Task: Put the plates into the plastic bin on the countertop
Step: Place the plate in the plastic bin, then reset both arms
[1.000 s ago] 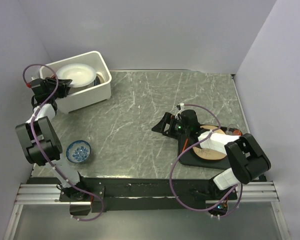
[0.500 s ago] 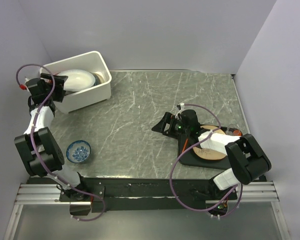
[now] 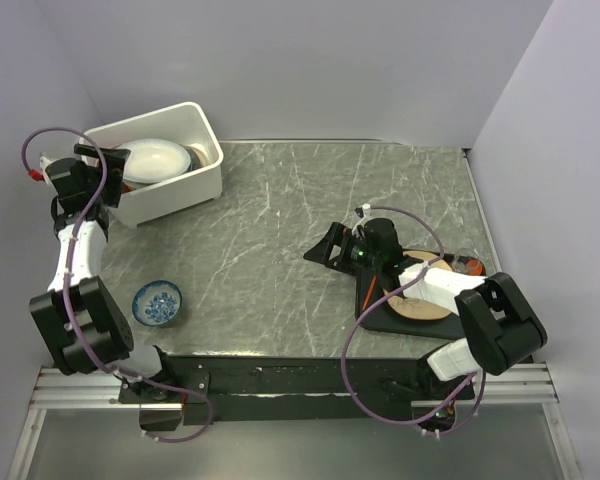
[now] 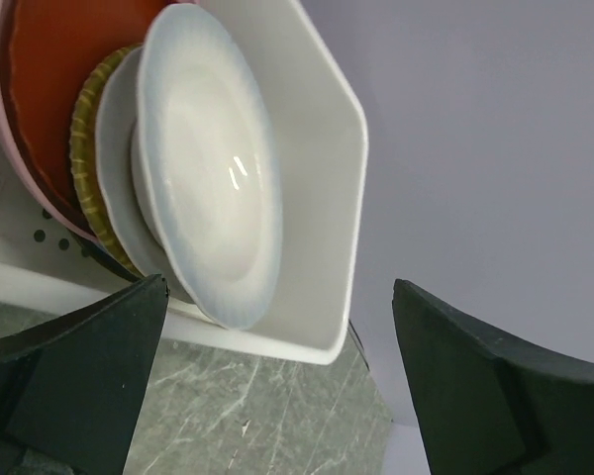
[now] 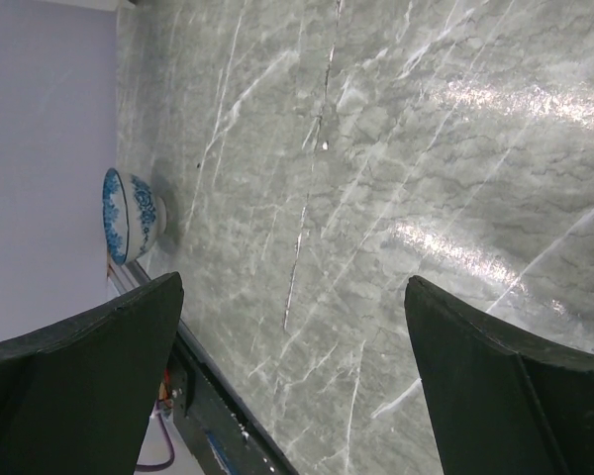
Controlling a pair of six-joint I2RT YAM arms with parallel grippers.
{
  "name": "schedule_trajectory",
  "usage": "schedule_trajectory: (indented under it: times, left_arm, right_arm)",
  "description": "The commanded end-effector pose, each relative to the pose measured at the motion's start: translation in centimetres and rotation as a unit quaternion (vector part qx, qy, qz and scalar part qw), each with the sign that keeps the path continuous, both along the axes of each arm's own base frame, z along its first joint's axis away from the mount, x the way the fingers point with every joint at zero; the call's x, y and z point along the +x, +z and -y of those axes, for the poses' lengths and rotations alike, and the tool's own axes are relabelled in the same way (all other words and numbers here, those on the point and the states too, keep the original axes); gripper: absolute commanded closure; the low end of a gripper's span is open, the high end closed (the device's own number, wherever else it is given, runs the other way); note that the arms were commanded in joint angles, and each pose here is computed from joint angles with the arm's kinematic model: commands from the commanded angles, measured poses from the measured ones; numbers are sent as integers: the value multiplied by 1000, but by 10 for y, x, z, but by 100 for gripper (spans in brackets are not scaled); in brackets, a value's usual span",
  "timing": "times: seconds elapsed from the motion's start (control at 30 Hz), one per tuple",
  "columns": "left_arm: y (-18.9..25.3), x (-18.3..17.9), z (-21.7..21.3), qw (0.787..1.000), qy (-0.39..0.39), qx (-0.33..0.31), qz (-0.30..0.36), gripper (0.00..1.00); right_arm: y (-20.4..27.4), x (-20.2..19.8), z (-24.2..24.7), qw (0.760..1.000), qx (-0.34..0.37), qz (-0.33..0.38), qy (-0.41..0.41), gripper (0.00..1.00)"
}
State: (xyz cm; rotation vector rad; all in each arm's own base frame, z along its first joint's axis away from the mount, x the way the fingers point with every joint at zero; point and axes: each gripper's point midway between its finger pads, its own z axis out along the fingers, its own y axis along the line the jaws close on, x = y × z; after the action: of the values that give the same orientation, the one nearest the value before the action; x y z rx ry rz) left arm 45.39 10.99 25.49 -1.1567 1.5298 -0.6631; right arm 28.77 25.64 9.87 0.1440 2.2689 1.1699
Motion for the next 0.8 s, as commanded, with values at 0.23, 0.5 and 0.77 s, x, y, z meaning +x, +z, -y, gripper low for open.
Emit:
schedule_trajectory:
  times: [0.23,0.5,0.77]
  left_arm:
    - [75,-19,59,986,-79,120,83,1]
    - [84,-19,109,969,-117,198,87,1]
    - [51,-12,170,951,-183,244,46,1]
  right_arm:
    - [29,14,-7,999,-2,47,6,0]
    - [35,12,11,997,-38,61,-23,0]
    - [41,1,32,994,-60,73,-52,0]
